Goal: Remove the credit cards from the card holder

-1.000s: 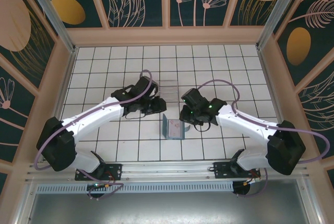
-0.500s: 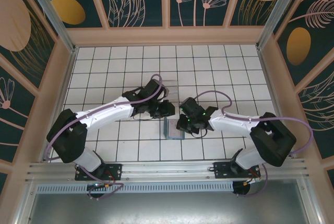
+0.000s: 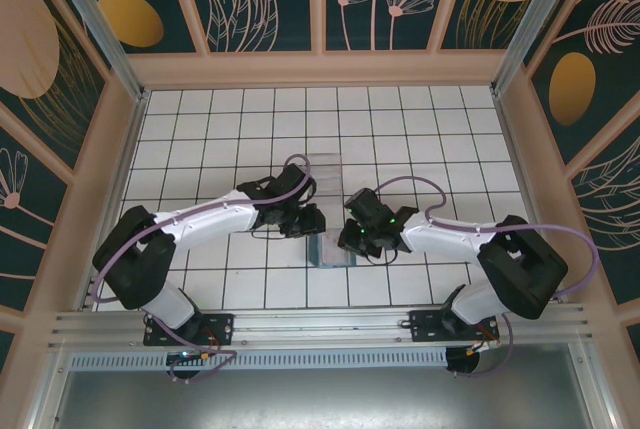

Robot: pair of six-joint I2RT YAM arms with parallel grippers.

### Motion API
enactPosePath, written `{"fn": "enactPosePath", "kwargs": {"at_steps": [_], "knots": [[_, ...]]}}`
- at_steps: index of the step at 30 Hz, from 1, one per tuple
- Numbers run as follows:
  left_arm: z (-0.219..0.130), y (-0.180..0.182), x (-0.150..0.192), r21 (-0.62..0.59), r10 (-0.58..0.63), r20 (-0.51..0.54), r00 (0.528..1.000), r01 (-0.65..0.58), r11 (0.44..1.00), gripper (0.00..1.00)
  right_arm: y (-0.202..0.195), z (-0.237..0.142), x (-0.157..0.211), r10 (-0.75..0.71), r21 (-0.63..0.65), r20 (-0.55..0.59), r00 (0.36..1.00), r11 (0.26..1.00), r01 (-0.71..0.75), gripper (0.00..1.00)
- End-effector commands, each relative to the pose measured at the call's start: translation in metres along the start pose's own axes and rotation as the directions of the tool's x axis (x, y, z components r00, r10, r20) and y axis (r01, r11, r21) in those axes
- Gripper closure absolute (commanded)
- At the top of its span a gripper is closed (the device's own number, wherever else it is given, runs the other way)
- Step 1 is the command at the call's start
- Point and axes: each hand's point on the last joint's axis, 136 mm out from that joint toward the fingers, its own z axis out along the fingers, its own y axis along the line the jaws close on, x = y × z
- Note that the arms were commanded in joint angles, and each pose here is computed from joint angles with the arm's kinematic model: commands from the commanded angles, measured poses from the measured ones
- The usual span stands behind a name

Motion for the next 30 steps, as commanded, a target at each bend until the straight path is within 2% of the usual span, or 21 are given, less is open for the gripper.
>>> {"fn": "enactPosePath", "kwargs": {"at_steps": [1, 8, 16, 22, 30], "knots": [[0.012, 0.028, 0.016, -0.089, -0.008, -0.043, 0.999, 0.004, 0.996, 0.76, -0.001, 0.001, 0.001, 0.002, -0.002, -0.005, 1.000, 1.000, -0.002, 0.80], [0.029, 0.041, 0.024, -0.083, -0.025, -0.066, 0.998, 0.019, 0.996, 0.76, -0.009, 0.006, 0.001, -0.007, 0.036, -0.013, 1.000, 0.999, 0.008, 0.78], [0.037, 0.026, 0.028, 0.071, -0.066, -0.054, 0.996, 0.070, 0.995, 0.75, -0.025, 0.013, 0.007, -0.011, 0.090, -0.034, 0.999, 0.996, 0.014, 0.82], [0.025, 0.014, 0.019, 0.184, -0.100, 0.032, 0.995, 0.092, 0.979, 0.74, -0.025, 0.016, 0.011, -0.015, 0.091, -0.046, 0.999, 0.996, 0.019, 0.84], [0.029, 0.008, 0.026, 0.259, -0.103, 0.003, 0.995, 0.099, 0.961, 0.72, -0.024, 0.016, 0.011, -0.022, 0.093, -0.051, 0.998, 0.995, 0.026, 0.85]]}}
